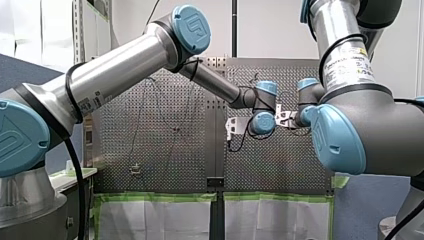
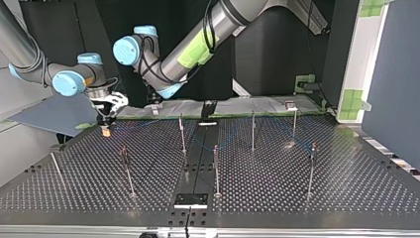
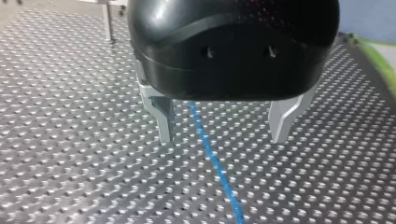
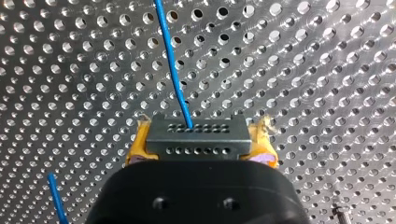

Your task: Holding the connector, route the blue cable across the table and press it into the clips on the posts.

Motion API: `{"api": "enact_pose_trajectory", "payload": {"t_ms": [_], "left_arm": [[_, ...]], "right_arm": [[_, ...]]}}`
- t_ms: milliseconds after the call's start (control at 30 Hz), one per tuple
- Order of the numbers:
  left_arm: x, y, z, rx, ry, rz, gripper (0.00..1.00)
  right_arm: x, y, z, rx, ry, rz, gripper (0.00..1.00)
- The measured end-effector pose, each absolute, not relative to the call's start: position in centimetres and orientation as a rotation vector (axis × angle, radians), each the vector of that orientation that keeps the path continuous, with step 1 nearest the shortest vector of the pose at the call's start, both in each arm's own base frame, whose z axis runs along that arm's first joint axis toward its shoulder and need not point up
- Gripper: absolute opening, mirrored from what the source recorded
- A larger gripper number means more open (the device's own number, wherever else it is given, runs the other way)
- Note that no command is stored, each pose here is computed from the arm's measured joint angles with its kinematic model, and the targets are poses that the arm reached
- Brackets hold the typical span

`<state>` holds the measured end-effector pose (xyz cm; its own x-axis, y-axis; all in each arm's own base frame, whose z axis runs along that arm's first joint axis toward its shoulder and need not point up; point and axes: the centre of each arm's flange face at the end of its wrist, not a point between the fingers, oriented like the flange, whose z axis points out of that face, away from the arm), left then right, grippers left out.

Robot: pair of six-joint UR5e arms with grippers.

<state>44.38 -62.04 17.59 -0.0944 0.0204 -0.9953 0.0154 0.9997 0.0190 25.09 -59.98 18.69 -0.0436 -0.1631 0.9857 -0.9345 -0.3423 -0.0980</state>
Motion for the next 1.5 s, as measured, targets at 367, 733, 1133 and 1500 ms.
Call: {"api": "enact_pose_trajectory", "payload": {"t_ms": [367, 733, 1133, 1500], "left_arm": [[47.8, -62.3, 20.6, -0.031, 1.602, -0.067, 1.00], [47.3, -62.4, 18.2, 0.004, 1.649, -0.089, 1.00], [47.5, -61.6, 17.3, -0.034, 1.670, -0.081, 1.00], [49.3, -62.2, 14.7, -0.062, 1.659, -0.076, 1.00]], "right_arm": [[25.1, -60.0, 18.7, 1.556, -1.188, 1.450, 0.00], [25.1, -60.0, 18.7, 1.557, -1.188, 1.452, 0.00], [25.0, -60.0, 18.7, 1.557, -1.187, 1.452, 0.00], [25.0, -60.0, 18.7, 1.556, -1.186, 1.450, 0.00]]}}
